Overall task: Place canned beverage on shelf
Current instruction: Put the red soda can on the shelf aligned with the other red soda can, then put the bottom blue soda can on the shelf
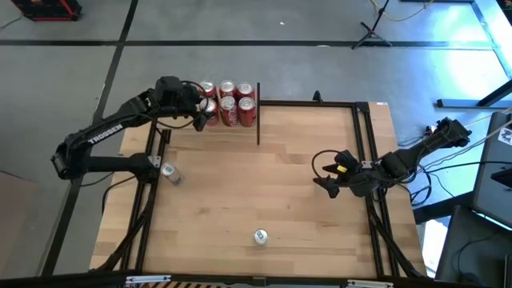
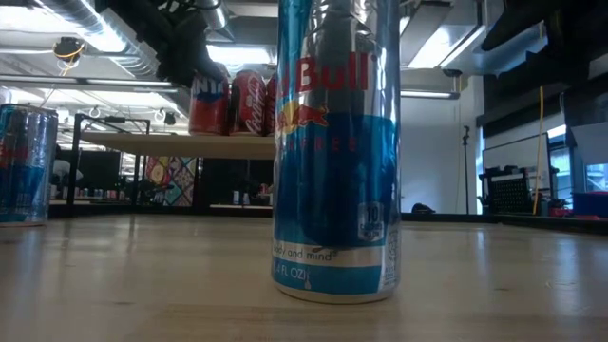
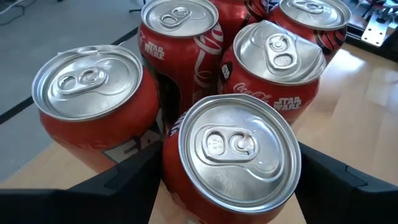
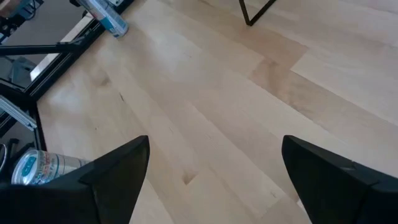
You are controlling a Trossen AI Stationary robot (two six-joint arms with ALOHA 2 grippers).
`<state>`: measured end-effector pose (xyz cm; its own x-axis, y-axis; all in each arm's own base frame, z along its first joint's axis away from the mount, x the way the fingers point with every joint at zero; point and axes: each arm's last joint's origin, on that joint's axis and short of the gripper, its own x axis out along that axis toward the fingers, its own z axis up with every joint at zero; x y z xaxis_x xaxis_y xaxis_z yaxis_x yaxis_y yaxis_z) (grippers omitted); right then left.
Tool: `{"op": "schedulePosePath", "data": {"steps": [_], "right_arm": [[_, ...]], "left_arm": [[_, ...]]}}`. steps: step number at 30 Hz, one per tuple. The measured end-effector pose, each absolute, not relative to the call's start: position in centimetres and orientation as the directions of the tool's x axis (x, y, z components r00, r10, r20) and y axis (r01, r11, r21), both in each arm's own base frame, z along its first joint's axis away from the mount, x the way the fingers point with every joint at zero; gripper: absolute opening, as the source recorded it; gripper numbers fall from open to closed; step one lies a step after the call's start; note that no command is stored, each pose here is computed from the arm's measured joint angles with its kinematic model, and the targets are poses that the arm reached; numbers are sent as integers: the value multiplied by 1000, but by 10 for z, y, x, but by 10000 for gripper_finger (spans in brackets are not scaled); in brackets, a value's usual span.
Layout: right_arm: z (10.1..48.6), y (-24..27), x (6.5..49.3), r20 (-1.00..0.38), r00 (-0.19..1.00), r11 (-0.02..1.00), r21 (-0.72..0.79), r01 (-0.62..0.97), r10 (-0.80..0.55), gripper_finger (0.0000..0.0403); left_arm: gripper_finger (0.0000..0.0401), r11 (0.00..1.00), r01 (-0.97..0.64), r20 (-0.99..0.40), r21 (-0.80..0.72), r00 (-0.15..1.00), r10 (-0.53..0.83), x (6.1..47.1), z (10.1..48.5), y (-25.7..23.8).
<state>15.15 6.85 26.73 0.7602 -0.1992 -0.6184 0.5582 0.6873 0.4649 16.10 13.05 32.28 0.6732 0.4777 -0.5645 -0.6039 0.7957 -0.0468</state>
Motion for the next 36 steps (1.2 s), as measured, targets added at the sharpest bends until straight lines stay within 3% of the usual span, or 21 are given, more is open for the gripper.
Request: {"op": "schedulePosePath", "data": {"steps": [17, 29, 32, 36], "right_arm": [[269, 69, 153, -606, 772, 678, 487, 551, -192, 358], [269, 70, 153, -609, 772, 679, 490, 547, -183, 358], [269, 70, 153, -606, 774, 678, 493, 546, -183, 358], [271, 70, 155, -577, 792, 673, 507, 539, -200, 358]], "left_arm": [[372, 779, -627, -527, -26, 670, 522, 159, 340, 130], [371, 805, -591, -464, -55, 729, 503, 143, 406, 115], [371, 782, -609, -447, -136, 742, 500, 138, 421, 110], [371, 828, -531, -415, -182, 805, 425, 133, 435, 96]]}}
